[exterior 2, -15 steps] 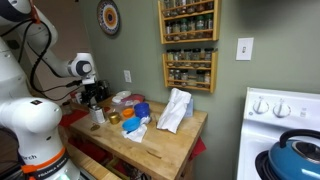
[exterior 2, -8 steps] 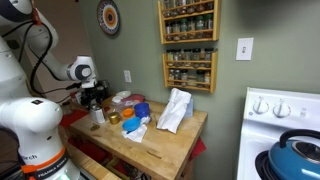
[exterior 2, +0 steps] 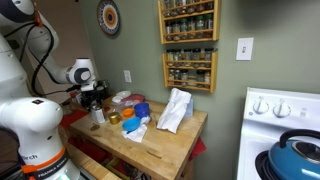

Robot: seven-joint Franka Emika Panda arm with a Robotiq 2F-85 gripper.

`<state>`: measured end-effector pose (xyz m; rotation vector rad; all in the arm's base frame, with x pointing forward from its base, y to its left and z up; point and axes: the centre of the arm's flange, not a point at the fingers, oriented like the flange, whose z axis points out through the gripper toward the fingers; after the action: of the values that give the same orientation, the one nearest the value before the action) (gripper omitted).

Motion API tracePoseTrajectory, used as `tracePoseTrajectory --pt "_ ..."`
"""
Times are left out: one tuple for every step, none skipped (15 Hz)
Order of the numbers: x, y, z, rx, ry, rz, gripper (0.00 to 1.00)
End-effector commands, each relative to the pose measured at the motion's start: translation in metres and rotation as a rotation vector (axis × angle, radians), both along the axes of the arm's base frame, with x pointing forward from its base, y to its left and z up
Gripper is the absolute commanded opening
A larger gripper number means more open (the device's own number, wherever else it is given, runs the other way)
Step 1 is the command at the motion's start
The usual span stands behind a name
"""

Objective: Rotate the can to face the left

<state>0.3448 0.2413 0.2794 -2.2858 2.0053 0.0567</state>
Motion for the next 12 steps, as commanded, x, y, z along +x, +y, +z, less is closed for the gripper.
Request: tracePoseTrajectory --pt "-0.0058 0.0012 -0.0122 0.004 -0.010 -0.033 1.00" --pt "-0.0058 0.0010 -0.0131 0.006 -0.009 -0.038 1.00" --pt "-0.0056 0.0009 -0.0140 0.007 -0.009 -0.044 1.00" --pt "-0.0055 0.0009 -0.0147 0.008 -0.010 -0.049 1.00" --pt "-0.0053 0.0014 -0.0153 0.010 -0.009 -0.052 1.00" --pt "-0.0049 0.0016 -0.0159 0.012 -0.008 -0.056 0.99" --pt "-0.0046 0.0017 -0.0164 0.012 -0.009 -0.057 0.80" --pt "-0.0044 0.0019 -0.0169 0.013 -0.009 -0.058 0.74" --pt "-0.0042 0.0019 -0.0173 0.012 -0.010 -0.060 0.70" --pt "-0.0038 0.0015 -0.0179 0.010 -0.008 -0.064 0.60" --pt "-0.0036 0.0012 -0.0185 0.013 -0.006 -0.066 0.53" --pt "-0.0033 0.0009 -0.0187 0.013 -0.006 -0.068 0.45"
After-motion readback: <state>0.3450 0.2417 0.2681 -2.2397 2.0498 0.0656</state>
